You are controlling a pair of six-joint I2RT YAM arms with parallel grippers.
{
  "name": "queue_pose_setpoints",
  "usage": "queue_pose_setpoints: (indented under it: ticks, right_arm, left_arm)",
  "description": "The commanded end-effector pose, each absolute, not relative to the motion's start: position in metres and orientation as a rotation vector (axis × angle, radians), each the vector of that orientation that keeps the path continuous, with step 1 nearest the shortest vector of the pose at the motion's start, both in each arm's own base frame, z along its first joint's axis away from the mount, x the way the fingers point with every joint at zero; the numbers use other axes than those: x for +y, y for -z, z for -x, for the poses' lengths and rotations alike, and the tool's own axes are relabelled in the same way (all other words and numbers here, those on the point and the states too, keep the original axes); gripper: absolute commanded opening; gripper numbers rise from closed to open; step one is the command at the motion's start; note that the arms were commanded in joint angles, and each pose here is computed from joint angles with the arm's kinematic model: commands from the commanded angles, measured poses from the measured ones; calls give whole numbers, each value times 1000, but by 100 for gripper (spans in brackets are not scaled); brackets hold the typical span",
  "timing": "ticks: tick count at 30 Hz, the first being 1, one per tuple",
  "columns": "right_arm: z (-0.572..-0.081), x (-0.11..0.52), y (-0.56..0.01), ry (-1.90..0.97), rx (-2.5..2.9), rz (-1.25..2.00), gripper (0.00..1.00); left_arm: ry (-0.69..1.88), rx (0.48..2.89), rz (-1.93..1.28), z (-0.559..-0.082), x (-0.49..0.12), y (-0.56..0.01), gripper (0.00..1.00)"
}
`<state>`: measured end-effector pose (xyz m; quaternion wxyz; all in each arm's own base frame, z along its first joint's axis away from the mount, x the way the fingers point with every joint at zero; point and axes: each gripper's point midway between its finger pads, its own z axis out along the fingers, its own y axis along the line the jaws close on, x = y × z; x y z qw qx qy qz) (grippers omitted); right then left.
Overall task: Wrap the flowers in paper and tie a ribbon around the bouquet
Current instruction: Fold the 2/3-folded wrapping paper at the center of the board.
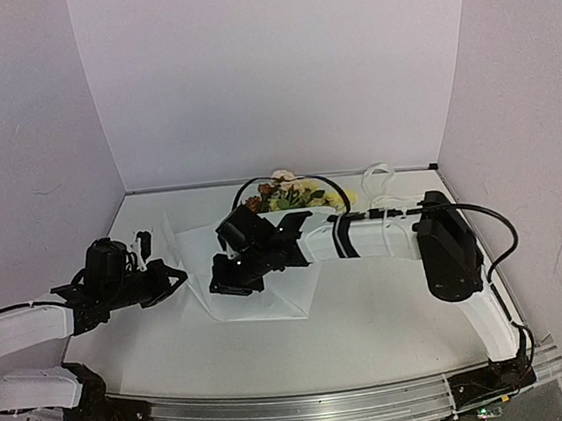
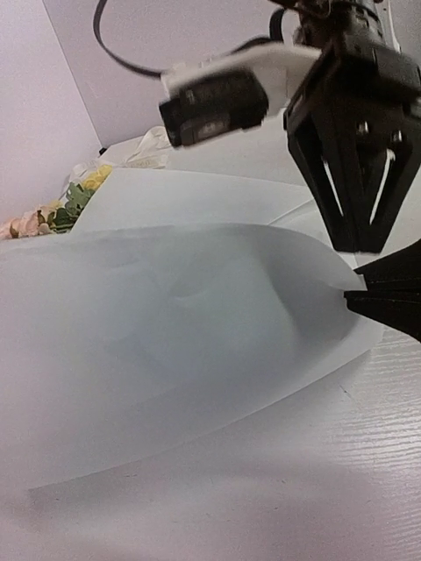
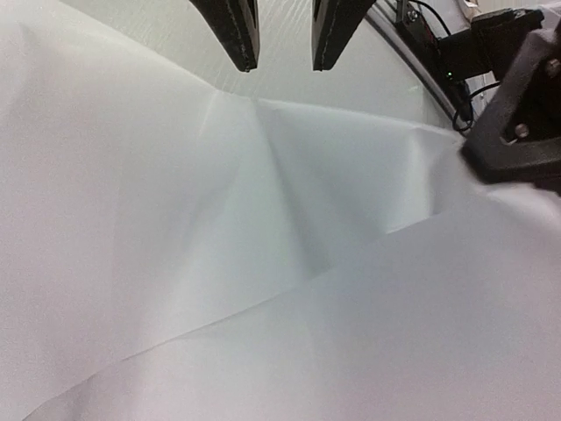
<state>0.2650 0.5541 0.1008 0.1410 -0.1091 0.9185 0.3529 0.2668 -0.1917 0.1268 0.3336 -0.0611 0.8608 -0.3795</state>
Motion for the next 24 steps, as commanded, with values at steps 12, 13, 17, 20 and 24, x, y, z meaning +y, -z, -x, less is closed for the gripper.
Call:
queue_pose_setpoints:
  ticks: [12, 13, 17, 20, 24]
  right_arm:
    - [-283, 349, -79, -480, 2642, 19, 26]
    - [-282, 346, -73, -466, 2648, 21, 26]
    - [-284, 354, -60, -469, 2664, 39, 25]
    - [-287, 361, -49, -473, 2682, 33, 23]
    - [-287, 365, -38, -472, 2703, 23, 21]
  left_arm:
    - [1124, 2157, -97, -275, -239, -167, 0]
    - [1129, 2156, -108, -275, -241, -168, 0]
    - [1159, 2150, -171, -273, -258, -172, 0]
    - [1176, 2148, -215, -272, -272, -173, 0]
    - [1198, 2157, -281, -270, -296, -172, 0]
